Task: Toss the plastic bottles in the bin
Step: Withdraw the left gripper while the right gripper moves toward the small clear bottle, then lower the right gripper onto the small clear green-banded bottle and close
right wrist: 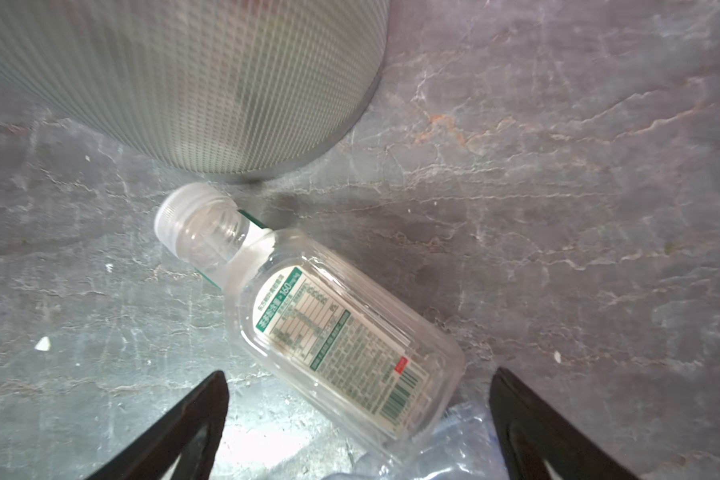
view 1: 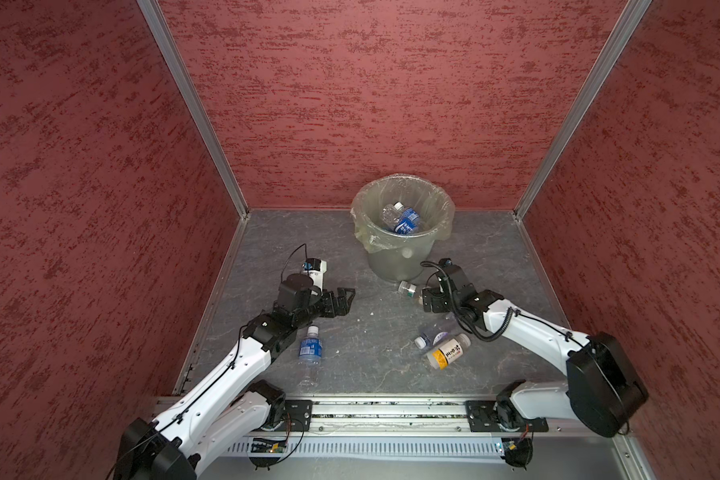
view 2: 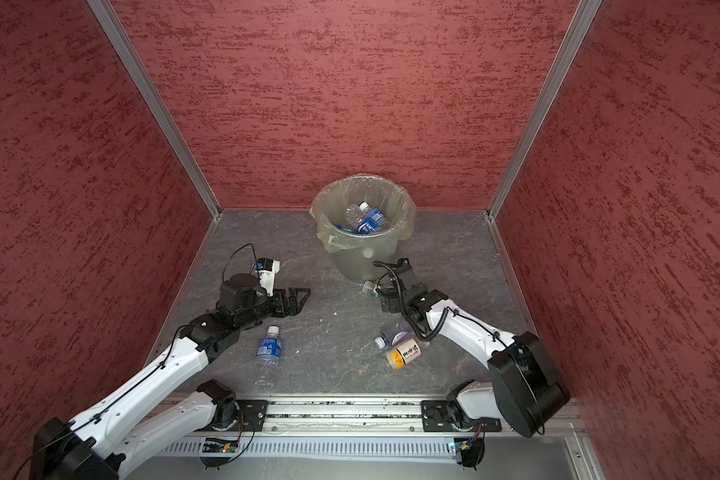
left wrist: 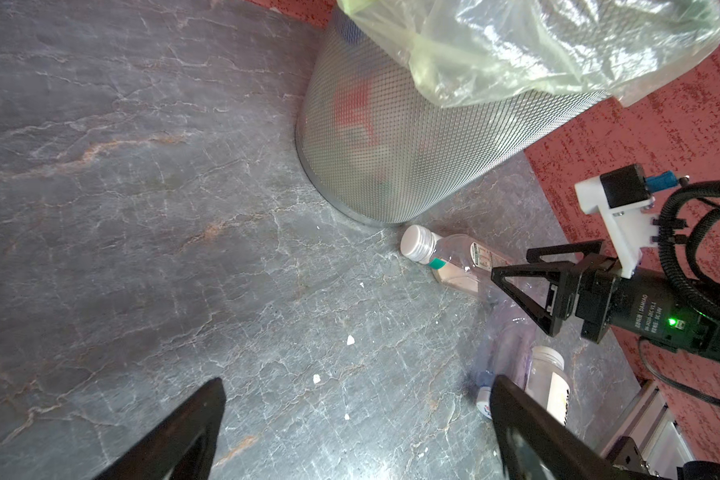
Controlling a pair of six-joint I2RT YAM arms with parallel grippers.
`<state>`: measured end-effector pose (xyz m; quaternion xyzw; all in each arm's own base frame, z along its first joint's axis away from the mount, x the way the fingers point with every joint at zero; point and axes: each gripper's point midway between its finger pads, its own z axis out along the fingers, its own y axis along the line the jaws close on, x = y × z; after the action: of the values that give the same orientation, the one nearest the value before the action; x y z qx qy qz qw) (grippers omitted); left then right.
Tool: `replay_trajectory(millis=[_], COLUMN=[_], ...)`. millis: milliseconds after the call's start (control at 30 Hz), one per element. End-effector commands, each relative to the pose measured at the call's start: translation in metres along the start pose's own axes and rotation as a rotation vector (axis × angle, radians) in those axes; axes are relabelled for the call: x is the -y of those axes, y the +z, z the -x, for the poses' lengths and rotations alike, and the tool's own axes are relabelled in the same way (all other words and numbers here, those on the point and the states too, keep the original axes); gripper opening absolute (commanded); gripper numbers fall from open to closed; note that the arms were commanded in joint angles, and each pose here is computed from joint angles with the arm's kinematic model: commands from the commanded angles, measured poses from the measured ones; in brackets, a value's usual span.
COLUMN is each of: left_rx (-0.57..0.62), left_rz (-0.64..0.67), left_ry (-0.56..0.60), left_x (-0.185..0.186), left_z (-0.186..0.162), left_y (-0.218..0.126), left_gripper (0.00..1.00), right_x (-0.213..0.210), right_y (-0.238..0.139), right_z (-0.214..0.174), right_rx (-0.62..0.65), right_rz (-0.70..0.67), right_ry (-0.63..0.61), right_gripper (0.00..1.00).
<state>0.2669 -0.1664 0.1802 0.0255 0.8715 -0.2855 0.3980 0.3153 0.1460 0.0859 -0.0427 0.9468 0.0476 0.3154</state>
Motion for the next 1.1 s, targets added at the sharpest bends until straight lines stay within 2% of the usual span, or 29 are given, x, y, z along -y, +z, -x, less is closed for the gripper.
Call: replay_trajectory(millis=[0, 167, 367, 600, 900, 967, 1067], left_rx=[0.032, 0.023, 0.016, 0.021, 0.018, 0.017, 0.017], left_rz=[-0.022, -0.02, -0.014, -0.009, -0.004, -0.003, 0.0], left_ry=[-0.011, -0.014, -0.025, -0.046, -0.063, -0.066, -0.07], left_x=[0.002, -0.001, -0.007, -0.013, -0.018, -0.019, -0.021], left_z=[0.005, 0.002, -0.002, -0.002, -0.004, -0.004, -0.005], left_y=[-0.002, 0.0, 0.001, -0.003, -0.007, -0.008, -0.009], left_gripper=[0.99, 0.99, 0.99, 0.99, 0.99, 0.99, 0.99], right_x=[-0.014, -0.021, -0.048, -0.074, -0.112, -0.12, -0.115], right_y=[0.001, 0.01, 0.005, -0.004, -0.006, -0.007, -0.008], right_z=[0.014, 0.014, 0.015, 0.007, -0.028, -0.035, -0.026], right_rx=[0.018, 0.002, -0.011, -0.048, -0.169, -0.179, -0.127], right_rz=[0.048, 0.073, 0.212, 0.302, 0.41, 0.408, 0.339], right_ry=[-0.009, -0.02, -0.013, -0.048, -0.174, -0.223, -0.241], right_gripper=[0.99, 0.99, 0.99, 0.99, 0.99, 0.99, 0.99])
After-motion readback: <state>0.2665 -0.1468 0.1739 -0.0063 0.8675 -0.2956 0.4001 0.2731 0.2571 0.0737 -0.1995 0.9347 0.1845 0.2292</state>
